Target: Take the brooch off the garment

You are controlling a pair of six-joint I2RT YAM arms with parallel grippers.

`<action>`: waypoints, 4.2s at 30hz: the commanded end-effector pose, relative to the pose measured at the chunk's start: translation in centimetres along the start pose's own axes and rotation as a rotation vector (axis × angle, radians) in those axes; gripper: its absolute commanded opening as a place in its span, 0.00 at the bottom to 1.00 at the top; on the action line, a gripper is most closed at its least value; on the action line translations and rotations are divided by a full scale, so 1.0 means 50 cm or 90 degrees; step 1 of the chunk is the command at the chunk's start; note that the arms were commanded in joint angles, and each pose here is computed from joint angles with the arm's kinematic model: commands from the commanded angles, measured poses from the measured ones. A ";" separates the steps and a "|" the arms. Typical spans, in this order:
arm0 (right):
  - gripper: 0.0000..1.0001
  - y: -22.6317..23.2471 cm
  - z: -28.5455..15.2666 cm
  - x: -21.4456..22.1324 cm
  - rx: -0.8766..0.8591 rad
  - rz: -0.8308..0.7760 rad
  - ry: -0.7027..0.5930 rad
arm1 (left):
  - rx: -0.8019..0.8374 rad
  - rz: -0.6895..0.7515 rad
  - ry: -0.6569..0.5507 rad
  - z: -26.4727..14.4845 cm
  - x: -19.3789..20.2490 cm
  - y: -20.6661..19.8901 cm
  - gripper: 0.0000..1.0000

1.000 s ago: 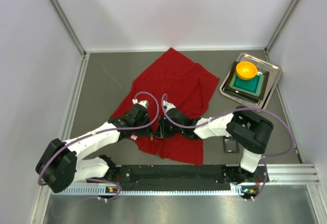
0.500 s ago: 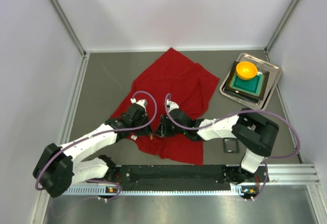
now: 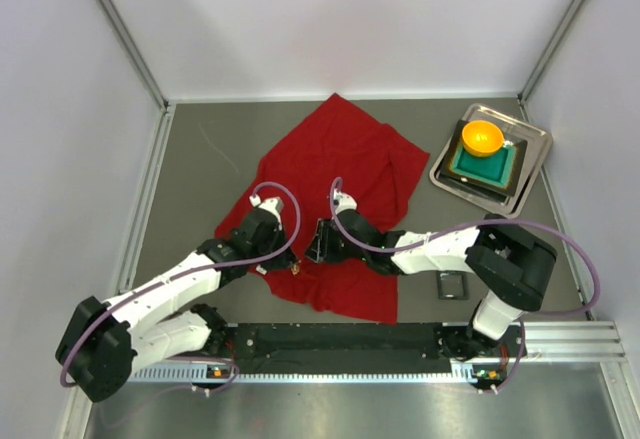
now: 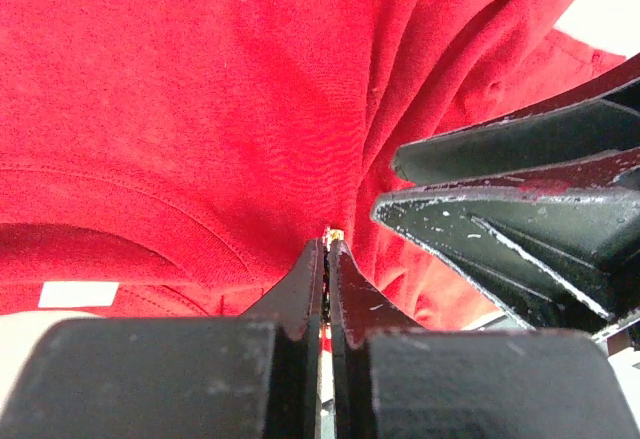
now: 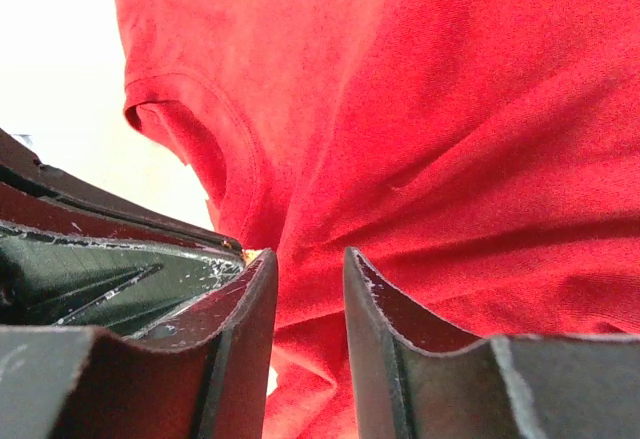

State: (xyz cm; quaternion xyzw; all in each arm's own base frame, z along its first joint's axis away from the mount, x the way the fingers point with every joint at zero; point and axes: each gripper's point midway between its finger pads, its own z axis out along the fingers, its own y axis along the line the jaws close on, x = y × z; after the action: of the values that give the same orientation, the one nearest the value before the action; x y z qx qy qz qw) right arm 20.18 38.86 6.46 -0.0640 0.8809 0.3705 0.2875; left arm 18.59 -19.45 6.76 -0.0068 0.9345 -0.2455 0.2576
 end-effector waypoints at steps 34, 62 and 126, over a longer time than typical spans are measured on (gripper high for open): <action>0.42 -0.220 -0.137 0.058 0.247 0.068 -0.019 | 0.014 -0.036 -0.054 -0.114 -0.119 -0.073 0.00; 0.66 0.159 -0.408 -0.175 -0.407 -0.098 -0.212 | 0.752 0.019 -0.198 -0.313 -0.208 -0.391 0.00; 0.43 0.216 -0.406 -0.207 -0.548 -0.043 -0.276 | 0.790 -0.009 -0.187 -0.309 -0.191 -0.384 0.00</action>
State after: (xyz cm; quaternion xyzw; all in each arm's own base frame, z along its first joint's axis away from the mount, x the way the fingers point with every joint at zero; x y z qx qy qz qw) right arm 16.53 31.41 28.83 -0.1154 0.5937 0.6798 0.4149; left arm 17.29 -28.14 29.93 0.0847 0.5958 -0.7364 0.3092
